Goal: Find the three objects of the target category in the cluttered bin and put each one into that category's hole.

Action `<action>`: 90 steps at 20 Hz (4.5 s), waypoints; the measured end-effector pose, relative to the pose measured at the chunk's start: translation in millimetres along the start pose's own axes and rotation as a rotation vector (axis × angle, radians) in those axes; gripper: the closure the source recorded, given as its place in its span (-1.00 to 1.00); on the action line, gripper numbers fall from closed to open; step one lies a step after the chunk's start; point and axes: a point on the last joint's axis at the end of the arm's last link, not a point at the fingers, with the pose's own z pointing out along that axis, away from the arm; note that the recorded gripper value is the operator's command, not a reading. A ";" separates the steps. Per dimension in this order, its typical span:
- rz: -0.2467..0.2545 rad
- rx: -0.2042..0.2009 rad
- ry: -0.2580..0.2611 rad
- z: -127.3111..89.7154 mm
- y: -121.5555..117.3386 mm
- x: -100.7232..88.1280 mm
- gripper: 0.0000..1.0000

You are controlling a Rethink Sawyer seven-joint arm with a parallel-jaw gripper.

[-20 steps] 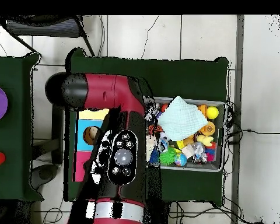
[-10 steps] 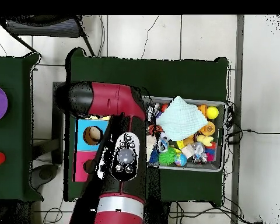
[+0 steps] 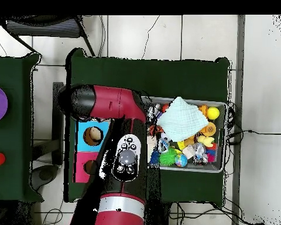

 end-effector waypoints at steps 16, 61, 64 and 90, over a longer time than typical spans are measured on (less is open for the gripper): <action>0.000 -0.043 -0.020 -23.8 14.2 -6.2 1.00; 0.039 -0.093 -0.026 86.6 31.3 6.0 1.00; 0.055 -0.102 -0.017 86.5 32.3 3.3 1.00; 0.026 -0.041 -0.015 -53.6 5.4 -20.4 1.00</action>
